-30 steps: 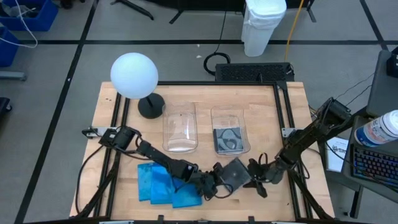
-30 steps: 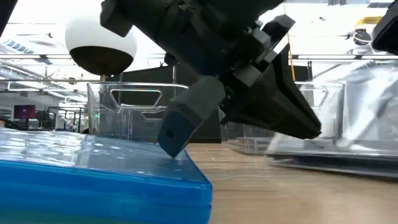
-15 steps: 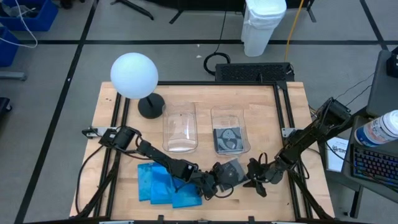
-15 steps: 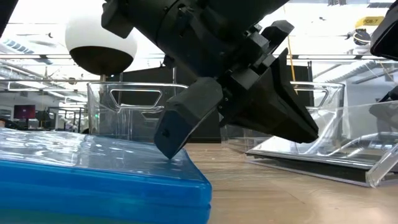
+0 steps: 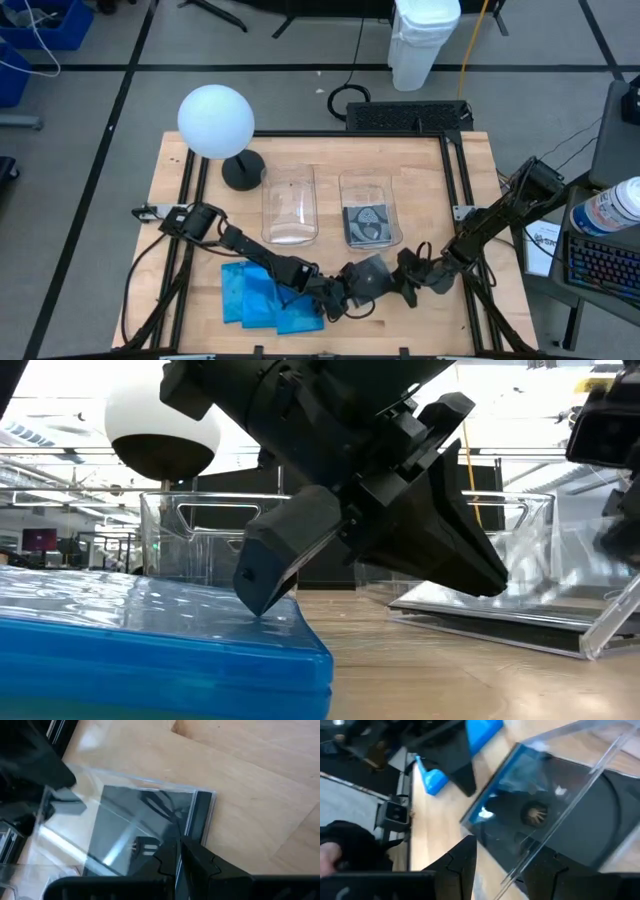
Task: Pick & place jewel cases by type
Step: Put the black CD case into the right transparent bin
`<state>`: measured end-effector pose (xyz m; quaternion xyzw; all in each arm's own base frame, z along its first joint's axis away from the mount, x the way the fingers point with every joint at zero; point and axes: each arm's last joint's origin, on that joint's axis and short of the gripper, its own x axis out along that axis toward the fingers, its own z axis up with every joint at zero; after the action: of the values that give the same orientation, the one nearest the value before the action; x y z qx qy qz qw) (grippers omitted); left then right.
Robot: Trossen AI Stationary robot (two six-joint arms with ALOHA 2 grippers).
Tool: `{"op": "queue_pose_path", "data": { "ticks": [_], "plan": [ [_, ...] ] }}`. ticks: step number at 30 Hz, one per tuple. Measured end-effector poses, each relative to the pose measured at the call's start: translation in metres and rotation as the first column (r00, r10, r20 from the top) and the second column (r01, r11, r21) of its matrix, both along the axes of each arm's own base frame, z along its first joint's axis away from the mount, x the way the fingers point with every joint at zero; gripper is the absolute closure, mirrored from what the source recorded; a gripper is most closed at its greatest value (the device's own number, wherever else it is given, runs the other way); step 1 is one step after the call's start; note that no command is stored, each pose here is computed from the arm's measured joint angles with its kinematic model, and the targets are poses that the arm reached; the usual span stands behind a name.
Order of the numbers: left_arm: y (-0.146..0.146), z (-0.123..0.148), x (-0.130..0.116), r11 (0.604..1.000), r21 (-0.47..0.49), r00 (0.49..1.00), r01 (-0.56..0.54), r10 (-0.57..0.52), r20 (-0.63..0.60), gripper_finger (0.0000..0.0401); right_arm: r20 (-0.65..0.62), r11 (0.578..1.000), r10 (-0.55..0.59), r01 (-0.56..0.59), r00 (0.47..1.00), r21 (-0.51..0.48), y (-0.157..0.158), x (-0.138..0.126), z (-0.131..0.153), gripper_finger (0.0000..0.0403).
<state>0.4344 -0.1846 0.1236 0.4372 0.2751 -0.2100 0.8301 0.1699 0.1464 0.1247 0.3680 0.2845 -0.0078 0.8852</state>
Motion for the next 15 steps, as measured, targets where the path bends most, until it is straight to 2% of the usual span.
{"op": "queue_pose_path", "data": {
  "ticks": [5,8,15],
  "plan": [
    [0.0001,0.0,0.0001,1.0,-0.005,1.0,-0.003,0.003,0.002,0.037,-0.018,1.0,-0.006,0.006,1.0,0.015,-0.0008,-0.0002,-0.0011,0.0275],
    [0.0003,-0.0001,0.0001,0.999,-0.038,0.999,-0.033,0.033,-0.004,0.037,-0.018,1.0,-0.002,0.002,1.0,0.01,-0.0007,-0.0003,-0.0012,0.028],
    [-0.0041,-0.0002,-0.0019,0.996,-0.067,0.998,-0.057,0.057,-0.008,0.037,-0.007,0.997,0.042,-0.042,0.999,-0.06,-0.0006,-0.0007,-0.0016,0.034]
  ]
}}
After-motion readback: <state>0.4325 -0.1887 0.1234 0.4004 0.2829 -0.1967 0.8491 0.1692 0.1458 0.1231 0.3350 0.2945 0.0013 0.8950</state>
